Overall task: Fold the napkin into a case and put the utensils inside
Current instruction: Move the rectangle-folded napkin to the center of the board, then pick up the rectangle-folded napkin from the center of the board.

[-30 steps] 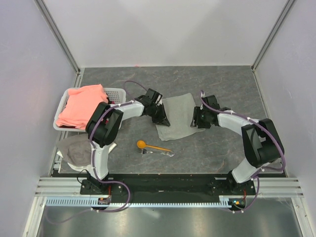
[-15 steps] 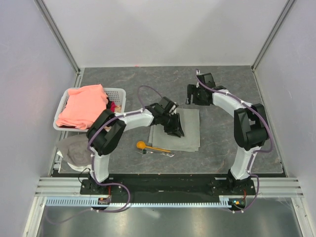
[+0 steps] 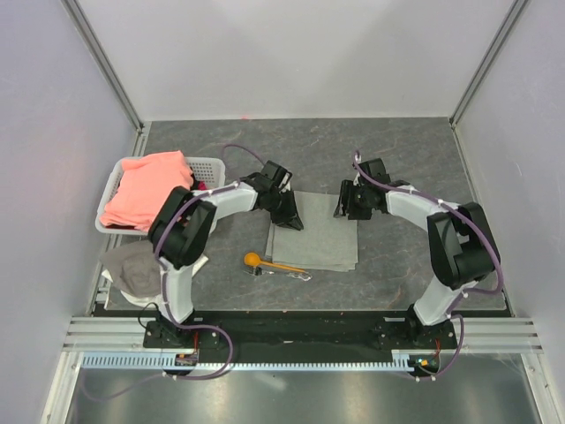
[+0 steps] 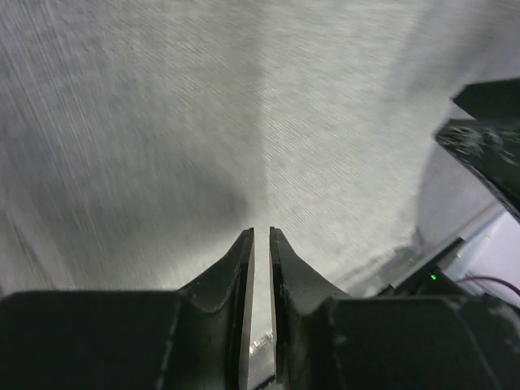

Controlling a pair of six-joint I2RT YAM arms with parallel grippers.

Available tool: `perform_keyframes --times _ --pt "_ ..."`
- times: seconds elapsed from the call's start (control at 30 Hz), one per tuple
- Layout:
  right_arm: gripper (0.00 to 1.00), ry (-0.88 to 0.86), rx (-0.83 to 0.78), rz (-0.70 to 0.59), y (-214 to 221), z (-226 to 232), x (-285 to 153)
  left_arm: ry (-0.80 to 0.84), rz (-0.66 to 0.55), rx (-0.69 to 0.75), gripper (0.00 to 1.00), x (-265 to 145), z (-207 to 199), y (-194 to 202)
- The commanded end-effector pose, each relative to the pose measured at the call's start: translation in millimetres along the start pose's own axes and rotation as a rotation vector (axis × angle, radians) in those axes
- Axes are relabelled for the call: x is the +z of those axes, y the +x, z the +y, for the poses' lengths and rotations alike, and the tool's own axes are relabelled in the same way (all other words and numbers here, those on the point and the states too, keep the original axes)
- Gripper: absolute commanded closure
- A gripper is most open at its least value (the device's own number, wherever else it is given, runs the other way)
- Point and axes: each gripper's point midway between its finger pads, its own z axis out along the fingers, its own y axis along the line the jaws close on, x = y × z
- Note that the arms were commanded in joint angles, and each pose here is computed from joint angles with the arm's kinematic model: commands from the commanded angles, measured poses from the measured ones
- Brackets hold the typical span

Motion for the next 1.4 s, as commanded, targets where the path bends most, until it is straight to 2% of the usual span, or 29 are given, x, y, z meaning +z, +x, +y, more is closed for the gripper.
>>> perform_keyframes --times 0.0,0.1,0.13,0.23,0.3,0.37,0.43,0.47,0.5,0.53,0.57,0.6,0.73,0.87,1.07,1.2,1.27,1.37 --pt "0.43 -0.018 0.015 -0.071 -29 6 21 -0.031 -0.020 -0.001 0.81 19 5 -24" --pt "0.43 0.011 -0.010 -0.078 -44 0 40 -0.022 -0.016 -0.025 0.81 32 6 -40" --pt "0.43 0.017 -0.018 -0.109 -62 2 41 -0.010 -0.033 -0.019 0.81 32 -1 -52" --pt "0.43 0.073 -0.044 -0.062 -65 -10 57 0.026 -0.021 -0.046 0.81 33 -5 -64" --pt "0.40 0.086 -0.067 -0.090 -83 -6 48 0.029 -0.061 -0.014 0.75 17 -14 -72" --pt "0.36 0.121 -0.066 -0.107 -85 -8 27 0.012 -0.075 0.015 0.71 3 -13 -67" --pt "0.24 0.156 -0.039 -0.070 -64 -17 14 0.018 -0.093 0.047 0.65 -21 -16 -57" --pt "0.19 0.155 -0.034 -0.091 -63 -14 -1 0.018 -0.097 0.050 0.64 -28 -16 -52" --pt "0.13 0.159 -0.016 -0.078 -54 -16 -7 0.004 -0.078 0.041 0.57 -33 -7 -36" --pt "0.11 0.179 0.005 -0.047 -34 -26 -9 0.027 -0.099 0.051 0.56 -49 -16 -32" --pt "0.09 0.175 0.018 -0.068 -32 -23 -20 0.032 -0.093 0.059 0.53 -55 -18 -22" --pt "0.09 0.177 0.051 -0.062 -25 -25 -24 0.017 -0.059 0.042 0.53 -54 -7 -3" --pt "0.09 0.239 0.113 -0.082 -2 -41 -43 0.016 -0.070 -0.001 0.54 -79 -2 25" --pt "0.15 0.280 0.151 -0.102 7 -51 -48 -0.066 -0.044 -0.066 0.55 -77 18 45" --pt "0.24 0.261 0.196 -0.065 18 -57 -38 -0.114 -0.042 -0.119 0.60 -64 25 39" --pt "0.28 0.258 0.209 -0.052 22 -65 -32 -0.134 -0.057 -0.121 0.60 -60 27 32" --pt "0.33 0.254 0.219 -0.042 24 -69 -29 -0.134 -0.050 -0.120 0.61 -57 27 32" --pt "0.35 0.227 0.235 -0.027 26 -71 -25 -0.148 -0.037 -0.126 0.60 -51 32 34"
